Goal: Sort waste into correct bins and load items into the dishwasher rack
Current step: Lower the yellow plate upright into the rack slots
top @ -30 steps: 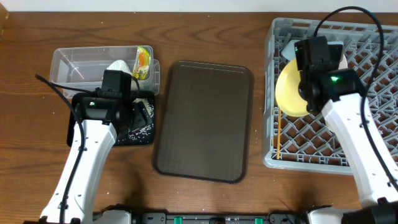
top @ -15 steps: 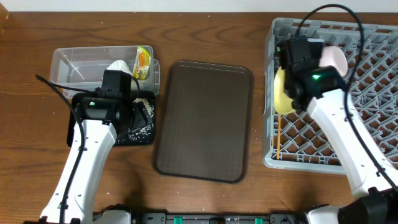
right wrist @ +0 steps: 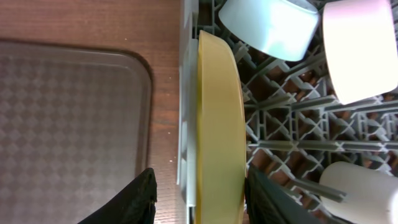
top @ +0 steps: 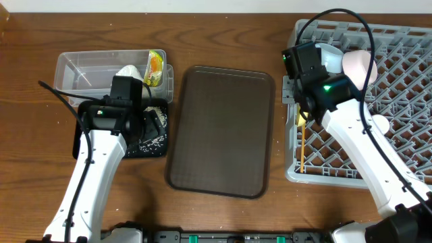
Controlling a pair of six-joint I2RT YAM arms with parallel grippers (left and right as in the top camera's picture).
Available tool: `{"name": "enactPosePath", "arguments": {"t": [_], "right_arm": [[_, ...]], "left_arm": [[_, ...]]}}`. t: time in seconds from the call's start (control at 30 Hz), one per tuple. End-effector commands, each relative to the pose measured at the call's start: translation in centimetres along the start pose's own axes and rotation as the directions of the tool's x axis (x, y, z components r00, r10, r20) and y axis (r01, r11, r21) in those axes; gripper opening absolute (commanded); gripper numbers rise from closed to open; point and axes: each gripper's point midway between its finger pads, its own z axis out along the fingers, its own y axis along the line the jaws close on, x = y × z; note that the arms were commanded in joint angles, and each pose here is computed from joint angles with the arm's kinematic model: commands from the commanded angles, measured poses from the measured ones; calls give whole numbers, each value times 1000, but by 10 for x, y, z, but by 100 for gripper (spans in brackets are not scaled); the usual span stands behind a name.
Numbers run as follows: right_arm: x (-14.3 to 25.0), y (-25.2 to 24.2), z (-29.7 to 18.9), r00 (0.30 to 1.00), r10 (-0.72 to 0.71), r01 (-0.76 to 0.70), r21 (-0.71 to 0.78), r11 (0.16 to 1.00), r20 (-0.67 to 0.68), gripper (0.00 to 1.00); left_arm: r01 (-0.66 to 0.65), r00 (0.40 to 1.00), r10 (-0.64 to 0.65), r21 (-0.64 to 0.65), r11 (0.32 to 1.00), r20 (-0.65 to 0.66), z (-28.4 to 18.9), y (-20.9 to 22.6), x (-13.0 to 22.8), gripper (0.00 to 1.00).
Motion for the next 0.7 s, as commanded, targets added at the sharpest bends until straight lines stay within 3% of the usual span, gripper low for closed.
{"name": "enactPosePath", "arguments": {"t": [0.0, 0.2, 0.3, 0.37, 0.47, 0.67], "right_arm": [[-13, -7, -18, 995, 81, -79, -40, 996, 51, 44], [-40, -23, -61, 973, 110, -94, -86, 992, 201, 43], [-39, -31, -72, 971, 117, -101, -86, 991, 210, 40], [-29, -33, -73, 979, 108, -94, -88, 992, 174, 33], [-3, -24, -67, 996, 71, -63, -129, 990, 58, 8], [52, -15, -46, 981, -10, -17, -140, 990, -193, 1]], "left_arm": [[14, 1000, -14, -2, 1000, 9, -2, 1, -3, 89], [14, 1000, -14, -1, 1000, 10, -2, 1, -3, 89], [14, 1000, -14, -1, 1000, 10, -2, 1, -3, 89], [14, 1000, -14, -1, 1000, 10, -2, 1, -3, 89], [14, 1000, -14, -1, 1000, 10, -2, 1, -3, 89], [14, 1000, -14, -1, 1000, 10, -2, 1, -3, 89]]}}
